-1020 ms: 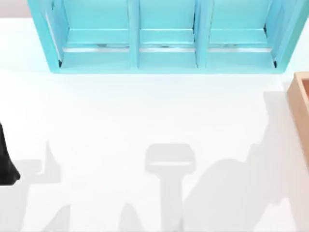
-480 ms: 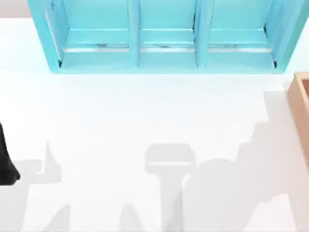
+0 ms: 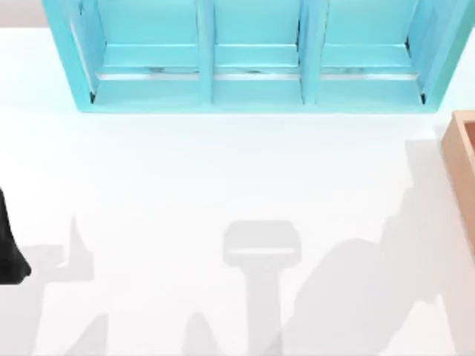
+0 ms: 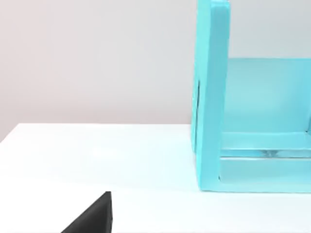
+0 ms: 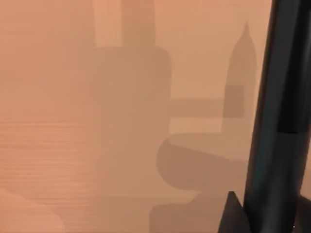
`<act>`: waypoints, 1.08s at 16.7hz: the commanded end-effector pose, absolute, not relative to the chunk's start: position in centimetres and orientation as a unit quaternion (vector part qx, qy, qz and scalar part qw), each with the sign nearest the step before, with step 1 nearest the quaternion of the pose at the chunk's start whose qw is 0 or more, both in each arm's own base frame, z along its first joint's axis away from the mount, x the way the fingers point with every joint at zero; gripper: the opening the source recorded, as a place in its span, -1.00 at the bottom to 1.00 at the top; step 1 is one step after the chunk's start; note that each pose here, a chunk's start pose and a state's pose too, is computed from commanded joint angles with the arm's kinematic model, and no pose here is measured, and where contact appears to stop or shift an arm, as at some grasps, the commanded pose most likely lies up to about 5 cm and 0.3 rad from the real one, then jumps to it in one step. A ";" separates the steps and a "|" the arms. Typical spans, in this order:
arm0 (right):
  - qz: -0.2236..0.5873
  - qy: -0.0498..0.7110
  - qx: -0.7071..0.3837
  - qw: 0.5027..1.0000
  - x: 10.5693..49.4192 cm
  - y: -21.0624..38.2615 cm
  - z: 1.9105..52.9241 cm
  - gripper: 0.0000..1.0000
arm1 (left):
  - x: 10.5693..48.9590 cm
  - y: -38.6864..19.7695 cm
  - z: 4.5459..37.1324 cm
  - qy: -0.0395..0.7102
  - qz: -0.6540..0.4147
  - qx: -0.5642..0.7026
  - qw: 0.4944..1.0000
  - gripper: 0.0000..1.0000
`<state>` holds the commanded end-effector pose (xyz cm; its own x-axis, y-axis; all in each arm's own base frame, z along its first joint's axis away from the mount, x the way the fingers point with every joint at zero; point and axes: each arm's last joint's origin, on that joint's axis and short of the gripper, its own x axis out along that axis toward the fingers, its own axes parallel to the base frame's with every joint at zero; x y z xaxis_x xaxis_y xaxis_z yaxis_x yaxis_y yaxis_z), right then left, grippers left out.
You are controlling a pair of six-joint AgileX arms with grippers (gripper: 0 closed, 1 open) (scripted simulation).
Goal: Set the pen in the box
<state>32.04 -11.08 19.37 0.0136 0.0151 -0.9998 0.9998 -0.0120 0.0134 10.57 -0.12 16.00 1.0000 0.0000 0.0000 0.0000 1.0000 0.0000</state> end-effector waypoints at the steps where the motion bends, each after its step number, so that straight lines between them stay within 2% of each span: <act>1: -0.496 0.497 0.512 0.495 31.8 -11.3 19.0 -1.00 | 10.6 -0.1 16.0 0.000 0.000 0.000 1.000 1.00; 8: -0.494 0.496 0.510 0.500 31.4 -11.8 18.4 -1.00 | 10.6 -0.1 16.0 0.000 0.000 0.000 1.000 1.00; 18: -0.494 0.496 0.510 0.500 31.4 -11.8 18.4 0.51 | 10.6 -0.1 16.0 0.000 0.000 0.000 1.000 1.00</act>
<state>31.38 -11.84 18.43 0.0200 0.0115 -0.9997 0.9998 -0.0087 0.0199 10.57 -0.12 16.00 1.0000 0.0000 0.0000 0.0000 1.0000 0.0000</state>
